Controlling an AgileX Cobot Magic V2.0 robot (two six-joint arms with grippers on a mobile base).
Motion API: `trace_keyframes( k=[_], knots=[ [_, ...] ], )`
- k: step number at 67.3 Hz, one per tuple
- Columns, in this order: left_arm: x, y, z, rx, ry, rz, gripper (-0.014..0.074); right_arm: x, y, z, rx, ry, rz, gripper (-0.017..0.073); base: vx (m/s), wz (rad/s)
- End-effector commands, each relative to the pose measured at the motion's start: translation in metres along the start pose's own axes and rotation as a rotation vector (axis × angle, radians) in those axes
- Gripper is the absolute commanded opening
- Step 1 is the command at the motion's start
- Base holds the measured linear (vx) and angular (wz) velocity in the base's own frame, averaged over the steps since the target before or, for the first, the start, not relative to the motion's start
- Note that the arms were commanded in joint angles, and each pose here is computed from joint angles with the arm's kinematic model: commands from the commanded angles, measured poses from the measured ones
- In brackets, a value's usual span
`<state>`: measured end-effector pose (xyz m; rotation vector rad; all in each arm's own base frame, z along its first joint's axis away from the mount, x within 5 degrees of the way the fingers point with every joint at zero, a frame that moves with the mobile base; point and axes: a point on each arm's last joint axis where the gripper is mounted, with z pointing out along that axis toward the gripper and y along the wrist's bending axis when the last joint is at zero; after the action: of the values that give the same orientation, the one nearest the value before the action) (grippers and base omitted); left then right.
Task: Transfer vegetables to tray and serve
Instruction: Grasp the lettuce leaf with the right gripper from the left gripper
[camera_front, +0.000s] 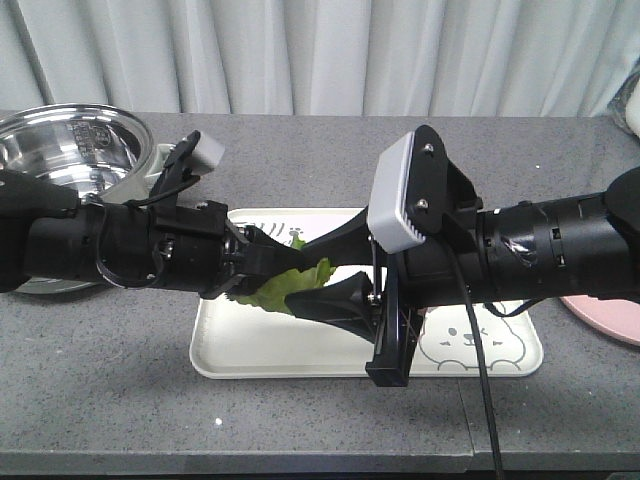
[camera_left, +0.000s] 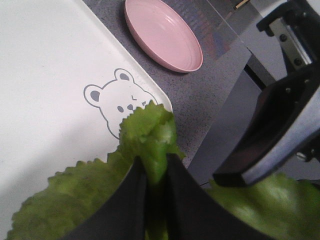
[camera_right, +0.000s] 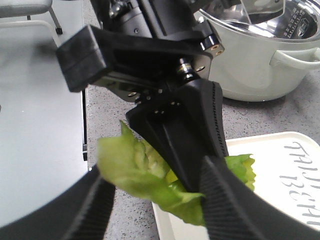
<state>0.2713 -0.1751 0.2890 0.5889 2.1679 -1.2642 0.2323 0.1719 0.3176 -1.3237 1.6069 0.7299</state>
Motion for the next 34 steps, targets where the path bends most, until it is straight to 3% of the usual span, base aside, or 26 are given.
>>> trace_keyframes(
  k=[1,20,27,34],
  knots=[
    [-0.0133,-0.0184,-0.0088,0.059,-0.07,0.003,-0.0006,-0.0169,0.0025,-0.0084,-0.002,-0.066,-0.02,0.0274,0.0,0.0],
    [-0.0133,-0.0185,-0.0088,0.06,-0.069,0.003,0.0013,-0.0167,0.0032,-0.0084,-0.01,-0.064,-0.023,0.0034,0.0,0.0],
    [-0.0133,-0.0185,-0.0088,0.06,-0.069,0.003,0.0079,-0.0167,0.0031,-0.0084,-0.009,-0.064,-0.025,-0.0013,0.0,0.0],
    [-0.0133,-0.0185,-0.0088,0.06,-0.069,0.003,0.0205,-0.0165,0.0025,-0.0087,-0.006,-0.064,-0.025,-0.001,0.0,0.0]
  ],
)
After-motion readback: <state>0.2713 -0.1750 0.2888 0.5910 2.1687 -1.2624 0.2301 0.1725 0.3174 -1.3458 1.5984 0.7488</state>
